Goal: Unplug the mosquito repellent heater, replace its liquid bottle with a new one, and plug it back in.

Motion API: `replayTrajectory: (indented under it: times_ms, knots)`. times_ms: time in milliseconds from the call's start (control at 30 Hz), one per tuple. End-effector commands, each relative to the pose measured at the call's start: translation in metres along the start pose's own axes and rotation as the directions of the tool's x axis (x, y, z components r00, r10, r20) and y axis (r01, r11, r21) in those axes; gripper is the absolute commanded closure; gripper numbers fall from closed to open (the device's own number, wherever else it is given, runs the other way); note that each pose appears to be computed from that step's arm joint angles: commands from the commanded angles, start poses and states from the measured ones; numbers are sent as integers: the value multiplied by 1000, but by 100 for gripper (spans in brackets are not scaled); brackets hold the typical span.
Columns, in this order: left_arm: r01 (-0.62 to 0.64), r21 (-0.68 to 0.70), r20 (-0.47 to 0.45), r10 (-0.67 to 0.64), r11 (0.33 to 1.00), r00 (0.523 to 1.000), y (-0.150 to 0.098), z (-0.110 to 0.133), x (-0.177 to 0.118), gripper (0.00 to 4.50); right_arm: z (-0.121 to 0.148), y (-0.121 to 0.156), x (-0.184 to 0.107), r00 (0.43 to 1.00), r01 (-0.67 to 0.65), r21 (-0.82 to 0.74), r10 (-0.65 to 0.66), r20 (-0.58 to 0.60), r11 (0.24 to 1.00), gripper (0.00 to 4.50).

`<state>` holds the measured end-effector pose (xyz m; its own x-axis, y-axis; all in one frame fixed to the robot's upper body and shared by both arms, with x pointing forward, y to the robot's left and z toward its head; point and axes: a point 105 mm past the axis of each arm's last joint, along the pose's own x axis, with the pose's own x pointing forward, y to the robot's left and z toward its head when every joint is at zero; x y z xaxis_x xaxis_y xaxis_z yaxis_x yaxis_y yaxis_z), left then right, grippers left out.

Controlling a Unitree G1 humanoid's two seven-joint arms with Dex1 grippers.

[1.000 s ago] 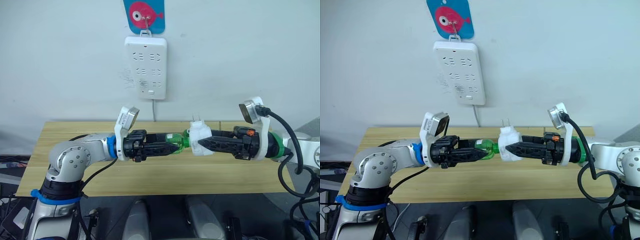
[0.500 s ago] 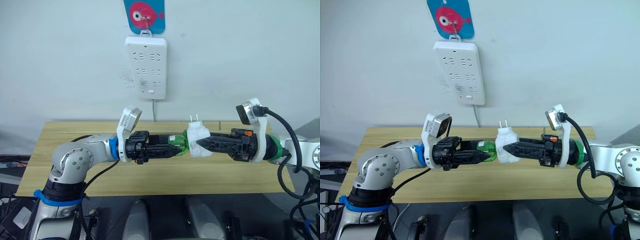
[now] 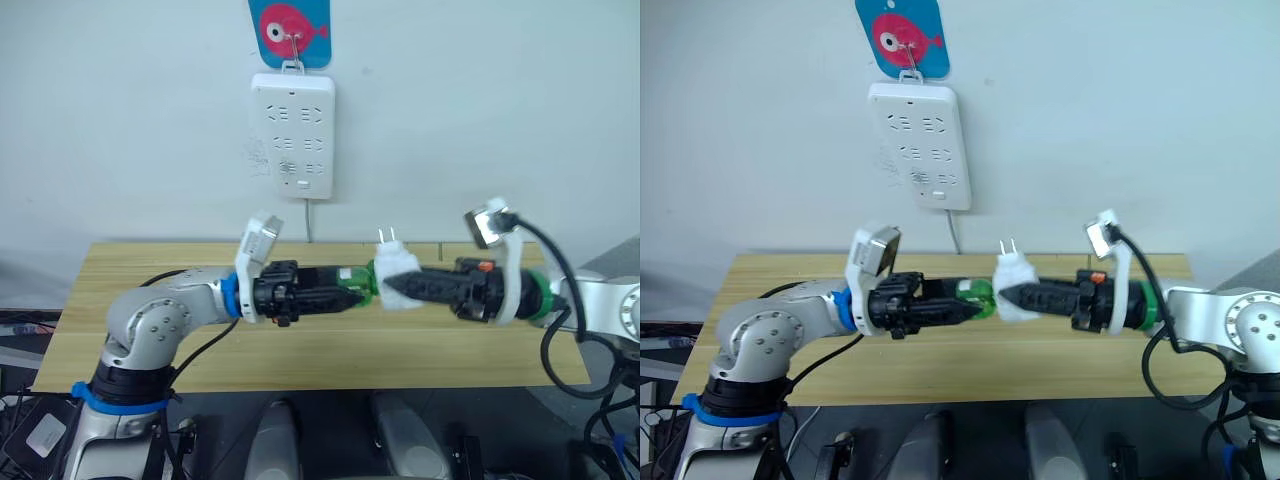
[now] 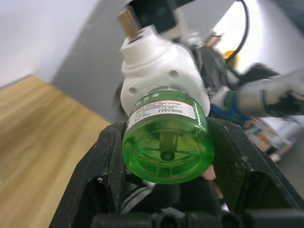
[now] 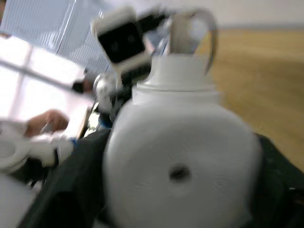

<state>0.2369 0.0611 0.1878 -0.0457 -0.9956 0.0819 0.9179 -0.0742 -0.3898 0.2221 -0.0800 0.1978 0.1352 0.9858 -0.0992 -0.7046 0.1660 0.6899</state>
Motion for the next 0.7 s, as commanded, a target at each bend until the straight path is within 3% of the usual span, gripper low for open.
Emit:
replayTrajectory:
  times_ms: [33, 233, 433, 533, 700]
  knots:
    - [17, 42, 35, -18, 999, 999, -4, 10, 0, 220, 5, 12, -3, 999, -34, -38, 34, 2, 999, 0]
    - [-34, 18, 108, 32, 999, 994, 7, 19, -2, 220, 1, 18, -6, 998, -45, -134, 38, -51, 990, 0]
    - [-87, 0, 167, 86, 996, 982, 18, 30, -4, 220, -16, 15, -9, 989, -18, -341, -33, -142, 940, 0]
    - [-90, -8, 178, 90, 996, 980, 18, 34, -4, 220, -24, 4, -17, 981, 14, -447, -98, -166, 894, 56]
    - [-11, -58, 96, 16, 998, 995, 5, 26, -5, 220, -1, -42, -47, 957, 171, -606, -278, -86, 777, 234]
